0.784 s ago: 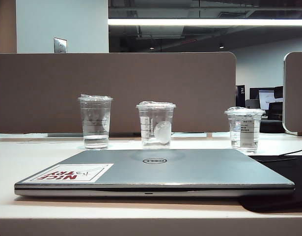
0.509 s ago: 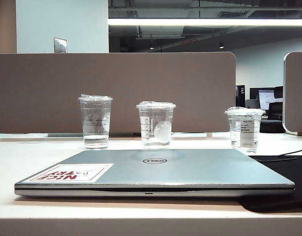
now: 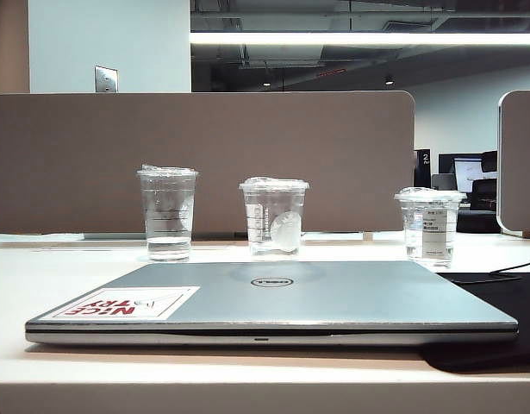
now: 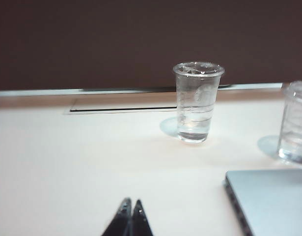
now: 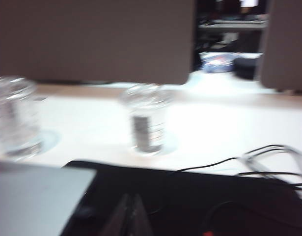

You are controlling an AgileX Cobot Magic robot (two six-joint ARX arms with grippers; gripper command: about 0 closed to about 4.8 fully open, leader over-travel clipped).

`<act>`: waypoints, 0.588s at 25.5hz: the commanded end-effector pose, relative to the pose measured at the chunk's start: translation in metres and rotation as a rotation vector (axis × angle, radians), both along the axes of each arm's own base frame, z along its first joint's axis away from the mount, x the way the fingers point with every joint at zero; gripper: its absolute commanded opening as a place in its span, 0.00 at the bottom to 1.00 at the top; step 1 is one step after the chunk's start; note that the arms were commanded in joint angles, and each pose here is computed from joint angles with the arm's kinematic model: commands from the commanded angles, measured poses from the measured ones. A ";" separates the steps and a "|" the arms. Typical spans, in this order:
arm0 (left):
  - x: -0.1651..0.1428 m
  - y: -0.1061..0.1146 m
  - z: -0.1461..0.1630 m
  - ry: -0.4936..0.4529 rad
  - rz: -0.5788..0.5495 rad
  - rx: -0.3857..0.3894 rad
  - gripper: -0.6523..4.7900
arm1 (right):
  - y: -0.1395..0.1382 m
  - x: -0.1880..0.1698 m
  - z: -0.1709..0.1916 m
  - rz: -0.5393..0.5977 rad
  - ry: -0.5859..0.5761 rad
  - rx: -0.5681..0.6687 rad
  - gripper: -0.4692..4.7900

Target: Pick up the coffee cup on the middle and place it on the left side of the laptop.

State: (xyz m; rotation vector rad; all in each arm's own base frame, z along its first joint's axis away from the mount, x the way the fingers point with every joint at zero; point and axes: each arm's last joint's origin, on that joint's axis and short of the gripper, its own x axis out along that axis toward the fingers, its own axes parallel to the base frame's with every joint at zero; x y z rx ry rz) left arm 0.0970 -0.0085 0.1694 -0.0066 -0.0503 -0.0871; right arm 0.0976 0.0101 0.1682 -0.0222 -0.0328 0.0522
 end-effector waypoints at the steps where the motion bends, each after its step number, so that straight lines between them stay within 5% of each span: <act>1: -0.001 -0.003 0.002 0.004 -0.102 -0.136 0.11 | 0.011 0.002 -0.004 0.103 0.043 -0.005 0.08; 6: -0.002 -0.007 0.003 0.026 -0.263 -0.219 0.11 | 0.027 0.003 -0.012 0.247 0.133 -0.031 0.08; 12: -0.002 -0.010 0.018 -0.090 -0.376 -0.223 0.11 | 0.035 0.000 -0.015 0.327 0.158 -0.044 0.08; 15: 0.003 -0.014 0.026 -0.051 -0.435 -0.237 0.11 | 0.036 0.000 -0.016 0.335 0.168 -0.047 0.08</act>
